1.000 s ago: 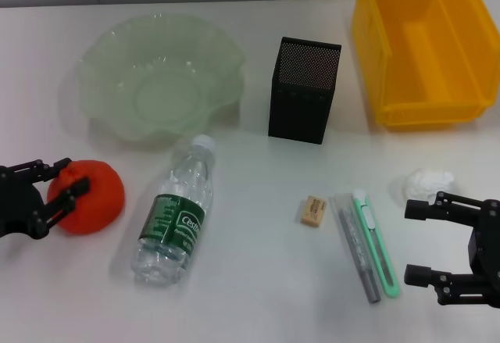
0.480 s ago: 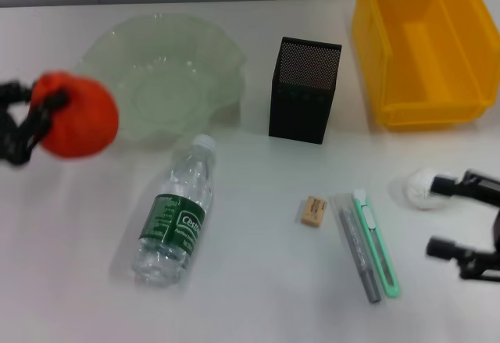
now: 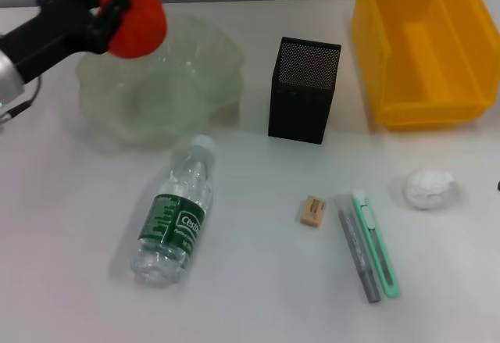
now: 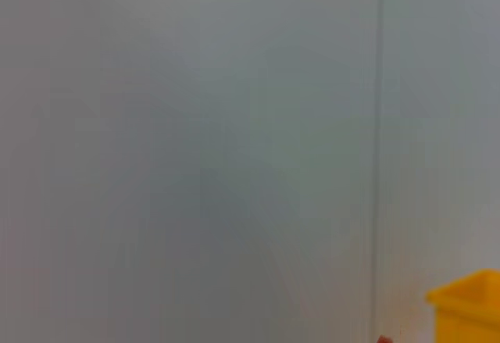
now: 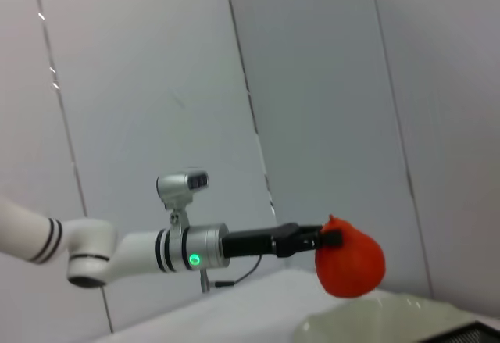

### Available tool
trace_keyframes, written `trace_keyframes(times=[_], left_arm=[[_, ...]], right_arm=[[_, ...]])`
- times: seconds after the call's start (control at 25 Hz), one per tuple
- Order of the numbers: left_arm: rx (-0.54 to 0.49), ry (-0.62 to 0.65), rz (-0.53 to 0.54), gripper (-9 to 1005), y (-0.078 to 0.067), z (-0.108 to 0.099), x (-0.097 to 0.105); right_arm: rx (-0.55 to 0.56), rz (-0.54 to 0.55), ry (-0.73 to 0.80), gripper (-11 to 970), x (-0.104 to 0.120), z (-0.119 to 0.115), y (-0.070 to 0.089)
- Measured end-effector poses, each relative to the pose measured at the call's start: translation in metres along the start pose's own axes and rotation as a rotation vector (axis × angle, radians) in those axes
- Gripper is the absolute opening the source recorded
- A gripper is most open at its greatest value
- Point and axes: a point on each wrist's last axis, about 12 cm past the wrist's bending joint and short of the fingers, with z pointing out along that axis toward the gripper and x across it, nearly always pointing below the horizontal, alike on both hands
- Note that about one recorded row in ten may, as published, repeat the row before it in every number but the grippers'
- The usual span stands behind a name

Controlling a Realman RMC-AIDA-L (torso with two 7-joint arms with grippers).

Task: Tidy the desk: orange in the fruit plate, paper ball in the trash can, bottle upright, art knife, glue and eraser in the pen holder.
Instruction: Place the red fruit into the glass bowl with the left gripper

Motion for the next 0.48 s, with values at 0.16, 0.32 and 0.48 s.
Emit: trace_keyframes(times=[0.16,0.32,0.48], left_arm=[[-0.049,0.049,0.024,194,0.001,0.017,0.004],[-0.056,0.052,0.033,346,0.003,0.02,0.003],[-0.01,0.018,0.027,538,0.003,0.004,-0.002]], right_arm=[[0.022,0.044,0.06,831,-0.017,0.0,-0.008],[0.062,0.099,0.112,831,-0.037,0.001,-0.016],[0.148,0.106,0.261,831,-0.078,0.004,-0.023]])
